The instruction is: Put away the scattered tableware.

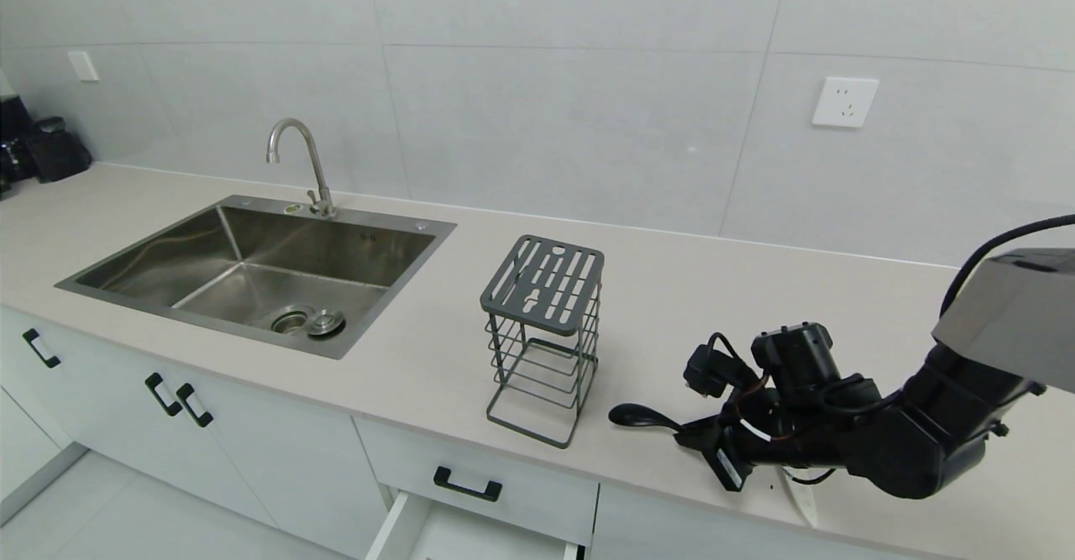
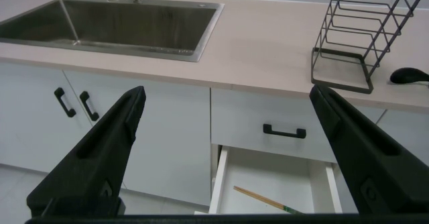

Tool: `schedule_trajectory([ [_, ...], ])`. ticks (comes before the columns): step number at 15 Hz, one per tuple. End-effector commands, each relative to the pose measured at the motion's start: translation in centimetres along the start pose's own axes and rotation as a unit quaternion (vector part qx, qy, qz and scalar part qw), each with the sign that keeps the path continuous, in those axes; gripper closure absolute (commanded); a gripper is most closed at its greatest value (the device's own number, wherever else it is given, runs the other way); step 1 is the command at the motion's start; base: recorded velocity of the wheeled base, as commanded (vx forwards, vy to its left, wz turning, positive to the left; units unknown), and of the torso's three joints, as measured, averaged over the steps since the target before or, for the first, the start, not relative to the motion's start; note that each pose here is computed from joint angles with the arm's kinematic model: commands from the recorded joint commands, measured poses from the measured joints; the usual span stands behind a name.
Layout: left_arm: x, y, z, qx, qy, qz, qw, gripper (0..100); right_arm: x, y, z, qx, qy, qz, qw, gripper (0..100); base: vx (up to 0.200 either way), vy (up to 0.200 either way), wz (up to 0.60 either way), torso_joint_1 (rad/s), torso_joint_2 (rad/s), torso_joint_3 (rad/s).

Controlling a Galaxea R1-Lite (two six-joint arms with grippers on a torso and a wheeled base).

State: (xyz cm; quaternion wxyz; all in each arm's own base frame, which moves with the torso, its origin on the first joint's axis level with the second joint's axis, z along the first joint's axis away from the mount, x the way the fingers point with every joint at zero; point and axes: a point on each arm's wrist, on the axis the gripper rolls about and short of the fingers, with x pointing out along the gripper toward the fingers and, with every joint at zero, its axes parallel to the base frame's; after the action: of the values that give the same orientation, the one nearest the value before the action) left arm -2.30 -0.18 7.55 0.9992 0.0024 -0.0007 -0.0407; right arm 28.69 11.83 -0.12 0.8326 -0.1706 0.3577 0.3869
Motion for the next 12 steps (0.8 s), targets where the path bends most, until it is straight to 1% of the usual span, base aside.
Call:
schedule_trajectory([
  [1, 0.0, 0.0, 0.0, 0.0, 0.001, 0.0, 1.0, 0, -2.7, 0.6, 1.2, -0.029, -0.033, -0.01, 0.999, 100, 0.0, 0.0, 0.0, 0.0, 0.0, 0.0],
  [3, 0.0, 0.0, 0.0, 0.0, 0.001, 0.0, 1.0, 0, -4.1, 1.0, 1.3, -0.041, -0.042, -0.014, 0.998, 100, 0.0, 0.0, 0.0, 0.0, 0.0, 0.0],
  [4, 0.0, 0.0, 0.0, 0.0, 0.001, 0.0, 1.0, 0, -5.6, 1.7, 1.1, -0.046, -0.05, -0.013, 0.998, 100, 0.0, 0.0, 0.0, 0.0, 0.0, 0.0],
  [5, 0.0, 0.0, 0.0, 0.0, 0.001, 0.0, 1.0, 0, -6.6, 2.2, 1.0, -0.064, -0.062, -0.003, 0.996, 100, 0.0, 0.0, 0.0, 0.0, 0.0, 0.0],
  [7, 0.0, 0.0, 0.0, 0.0, 0.001, 0.0, 1.0, 0, -7.8, 2.6, 1.2, -0.076, -0.079, 0.009, 0.994, 100, 0.0, 0.0, 0.0, 0.0, 0.0, 0.0],
  [9, 0.0, 0.0, 0.0, 0.0, 0.001, 0.0, 1.0, 0, -8.6, 3.1, 1.0, -0.082, -0.083, 0.014, 0.993, 100, 0.0, 0.0, 0.0, 0.0, 0.0, 0.0],
  [11, 0.0, 0.0, 0.0, 0.0, 0.001, 0.0, 1.0, 0, -9.2, 3.6, 0.9, -0.106, -0.084, 0.02, 0.991, 100, 0.0, 0.0, 0.0, 0.0, 0.0, 0.0],
  [12, 0.0, 0.0, 0.0, 0.0, 0.001, 0.0, 1.0, 0, -9.4, 4.2, 1.2, -0.117, -0.09, 0.032, 0.989, 100, 0.0, 0.0, 0.0, 0.0, 0.0, 0.0],
])
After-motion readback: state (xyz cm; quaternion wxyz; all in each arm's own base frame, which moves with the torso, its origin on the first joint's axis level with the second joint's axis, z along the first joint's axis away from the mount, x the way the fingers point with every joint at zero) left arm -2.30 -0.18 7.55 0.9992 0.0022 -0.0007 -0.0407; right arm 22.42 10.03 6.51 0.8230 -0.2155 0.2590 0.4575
